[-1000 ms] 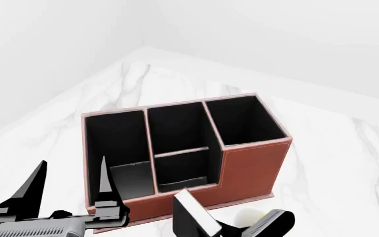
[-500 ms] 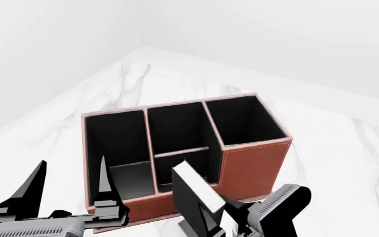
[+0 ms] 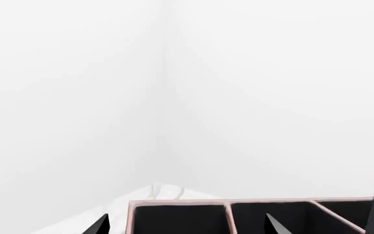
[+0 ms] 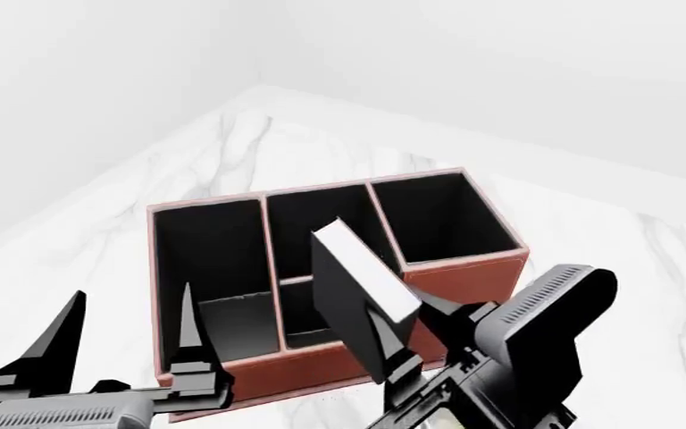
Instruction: Pick up the book and place it in the right compartment of the caddy.
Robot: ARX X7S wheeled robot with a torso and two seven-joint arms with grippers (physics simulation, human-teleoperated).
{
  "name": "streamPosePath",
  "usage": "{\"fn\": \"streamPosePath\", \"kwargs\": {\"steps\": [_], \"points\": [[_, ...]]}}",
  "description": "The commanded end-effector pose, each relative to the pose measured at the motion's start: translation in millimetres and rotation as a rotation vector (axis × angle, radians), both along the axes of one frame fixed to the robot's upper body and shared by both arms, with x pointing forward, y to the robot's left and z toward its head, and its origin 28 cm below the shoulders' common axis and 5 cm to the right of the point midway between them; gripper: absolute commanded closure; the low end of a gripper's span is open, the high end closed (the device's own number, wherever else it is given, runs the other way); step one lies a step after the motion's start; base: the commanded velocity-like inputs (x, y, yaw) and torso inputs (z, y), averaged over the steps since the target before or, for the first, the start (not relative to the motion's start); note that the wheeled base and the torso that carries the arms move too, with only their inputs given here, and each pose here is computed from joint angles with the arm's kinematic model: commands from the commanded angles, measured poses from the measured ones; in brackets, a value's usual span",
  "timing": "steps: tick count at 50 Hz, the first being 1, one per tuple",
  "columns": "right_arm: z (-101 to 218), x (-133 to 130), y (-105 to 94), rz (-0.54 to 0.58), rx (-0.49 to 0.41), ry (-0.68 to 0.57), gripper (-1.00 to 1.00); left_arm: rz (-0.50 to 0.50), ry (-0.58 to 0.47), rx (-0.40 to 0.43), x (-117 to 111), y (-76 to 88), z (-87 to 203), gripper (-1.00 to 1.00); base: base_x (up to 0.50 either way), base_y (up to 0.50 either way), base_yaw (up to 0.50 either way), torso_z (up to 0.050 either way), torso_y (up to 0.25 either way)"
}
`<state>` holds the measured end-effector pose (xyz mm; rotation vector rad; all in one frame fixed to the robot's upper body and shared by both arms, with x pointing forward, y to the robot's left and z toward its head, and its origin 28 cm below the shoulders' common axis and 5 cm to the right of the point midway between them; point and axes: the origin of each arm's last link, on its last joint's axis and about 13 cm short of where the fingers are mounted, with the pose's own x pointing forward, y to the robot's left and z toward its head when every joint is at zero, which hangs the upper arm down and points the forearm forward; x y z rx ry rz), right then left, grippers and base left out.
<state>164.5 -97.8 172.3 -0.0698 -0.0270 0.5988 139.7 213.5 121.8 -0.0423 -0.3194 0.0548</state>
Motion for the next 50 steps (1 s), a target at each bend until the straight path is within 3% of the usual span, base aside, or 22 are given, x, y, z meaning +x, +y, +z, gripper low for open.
{"fn": "streamPosePath", "kwargs": {"steps": [1,23,50], "points": [[36,6,-1.9,-0.034,0.002,-0.129,1.00,0.001,-0.001,-0.001,0,0.4,1,-1.00,0.00,0.00,0.00,0.000,0.000],[89,21,-6.4,-0.117,0.075,-0.241,1.00,0.002,-0.002,-0.001,0,0.4,1,-1.00,0.00,0.00,0.00,0.000,0.001],[110,47,-16.4,-0.316,0.103,-0.210,1.00,0.005,-0.003,-0.001,-1,0.5,1,-1.00,0.00,0.00,0.00,0.000,0.001]]}}
